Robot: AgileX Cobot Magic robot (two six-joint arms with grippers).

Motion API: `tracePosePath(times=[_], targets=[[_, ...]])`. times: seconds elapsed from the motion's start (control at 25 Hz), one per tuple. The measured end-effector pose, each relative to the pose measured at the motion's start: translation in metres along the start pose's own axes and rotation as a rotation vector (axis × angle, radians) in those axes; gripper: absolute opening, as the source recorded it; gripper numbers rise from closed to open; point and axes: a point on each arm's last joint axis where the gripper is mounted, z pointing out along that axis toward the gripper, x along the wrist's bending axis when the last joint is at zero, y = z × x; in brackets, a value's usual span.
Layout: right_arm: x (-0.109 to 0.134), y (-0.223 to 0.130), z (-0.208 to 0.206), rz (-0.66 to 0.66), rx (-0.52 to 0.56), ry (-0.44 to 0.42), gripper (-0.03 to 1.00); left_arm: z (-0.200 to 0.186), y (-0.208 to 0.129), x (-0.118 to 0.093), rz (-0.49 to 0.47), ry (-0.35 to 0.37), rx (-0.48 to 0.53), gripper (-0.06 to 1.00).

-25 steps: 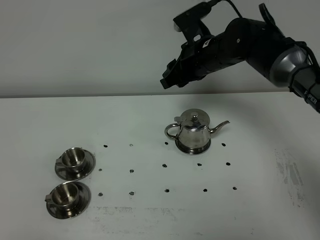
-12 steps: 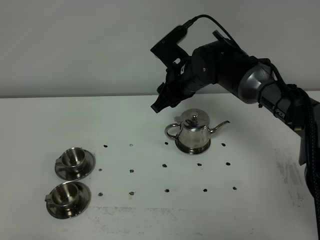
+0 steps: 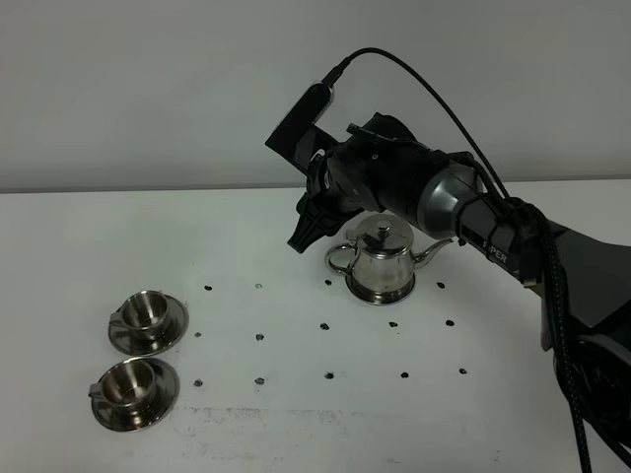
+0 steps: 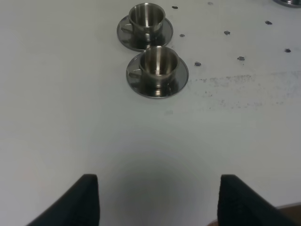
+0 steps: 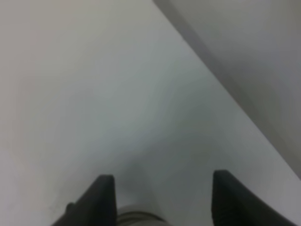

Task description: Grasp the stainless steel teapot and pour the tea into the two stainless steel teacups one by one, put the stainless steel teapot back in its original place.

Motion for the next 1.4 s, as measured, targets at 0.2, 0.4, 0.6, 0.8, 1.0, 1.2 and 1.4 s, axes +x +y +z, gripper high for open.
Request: tracePosePath(times=[0.2, 0.4, 0.6, 0.8, 1.0, 1.2, 1.4], targets=[[0.005, -0.005, 0.01, -0.015, 0.018, 0.0, 0.44, 0.0, 0.0, 0.0, 0.0, 0.0, 0.0, 0.54], [0.006, -0.01, 0.02, -0.064, 0.039, -0.029, 0.44, 0.0, 0.0, 0.0, 0.0, 0.0, 0.0, 0.54], [0.0, -0.012, 0.023, -0.083, 0.038, -0.086, 0.44, 0.0, 0.0, 0.0, 0.0, 0.0, 0.0, 0.54], [-0.002, -0.013, 0.026, -0.102, 0.04, -0.111, 0.44, 0.0, 0.0, 0.0, 0.0, 0.0, 0.0, 0.54], [0.003, -0.018, 0.035, -0.098, 0.052, -0.102, 0.44, 0.0, 0.0, 0.0, 0.0, 0.0, 0.0, 0.54], [0.004, -0.019, 0.036, -0.095, 0.061, -0.098, 0.44, 0.0, 0.0, 0.0, 0.0, 0.0, 0.0, 0.54], [0.005, -0.021, 0.036, -0.078, 0.084, -0.086, 0.44, 0.0, 0.0, 0.0, 0.0, 0.0, 0.0, 0.54]])
